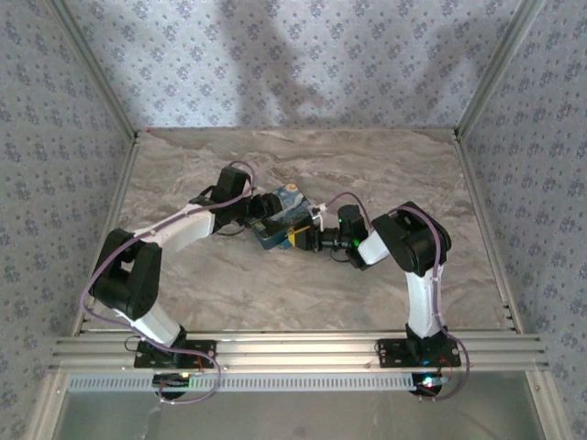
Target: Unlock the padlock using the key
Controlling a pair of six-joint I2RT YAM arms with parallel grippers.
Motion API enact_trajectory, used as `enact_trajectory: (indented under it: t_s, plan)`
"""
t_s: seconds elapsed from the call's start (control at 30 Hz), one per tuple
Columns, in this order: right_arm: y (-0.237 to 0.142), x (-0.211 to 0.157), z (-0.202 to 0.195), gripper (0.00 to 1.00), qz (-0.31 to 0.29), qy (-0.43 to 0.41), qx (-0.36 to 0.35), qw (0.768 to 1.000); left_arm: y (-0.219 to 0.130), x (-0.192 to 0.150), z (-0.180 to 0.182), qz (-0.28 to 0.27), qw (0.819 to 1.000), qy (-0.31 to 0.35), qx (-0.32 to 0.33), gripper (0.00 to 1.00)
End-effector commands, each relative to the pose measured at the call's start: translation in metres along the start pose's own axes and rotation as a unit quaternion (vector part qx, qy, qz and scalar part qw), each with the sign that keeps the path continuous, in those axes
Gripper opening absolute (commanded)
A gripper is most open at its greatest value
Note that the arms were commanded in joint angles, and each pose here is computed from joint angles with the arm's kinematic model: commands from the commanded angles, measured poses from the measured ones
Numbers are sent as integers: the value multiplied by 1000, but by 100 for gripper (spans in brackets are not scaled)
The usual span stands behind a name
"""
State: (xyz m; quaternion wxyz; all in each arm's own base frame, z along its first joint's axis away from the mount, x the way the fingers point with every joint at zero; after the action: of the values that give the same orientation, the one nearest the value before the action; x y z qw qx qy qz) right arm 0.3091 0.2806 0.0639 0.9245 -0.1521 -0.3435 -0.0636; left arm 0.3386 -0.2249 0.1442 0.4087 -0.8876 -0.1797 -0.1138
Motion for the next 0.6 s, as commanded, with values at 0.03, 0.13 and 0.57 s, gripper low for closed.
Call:
enact_trajectory:
  t_s: [0.03, 0.13, 0.57]
  plan:
    - [-1, -3, 0, 28, 6, -10, 9, 1000, 8, -8, 10, 21, 1000, -12, 20, 63]
    - [-1, -3, -1, 24, 7, -9, 7, 1000, 8, -9, 10, 22, 999, -11, 20, 63]
    - [-6, 0, -6, 7, -2, -2, -5, 1000, 8, -10, 11, 24, 999, -11, 22, 63]
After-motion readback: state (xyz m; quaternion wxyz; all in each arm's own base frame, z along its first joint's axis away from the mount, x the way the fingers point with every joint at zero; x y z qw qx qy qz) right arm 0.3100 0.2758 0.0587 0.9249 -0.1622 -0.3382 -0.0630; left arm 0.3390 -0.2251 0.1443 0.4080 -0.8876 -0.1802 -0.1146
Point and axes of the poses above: each hand's point on the last joint's axis, 136 mm out from that joint toward the fingers, its own y axis out along the fingers, its own z axis along the line the jaws close on, x = y × z, the point moved 4 cm from there along -y, back along the fingers, and after that the axes turned 4 degrees about y, right-handed, at the moved point
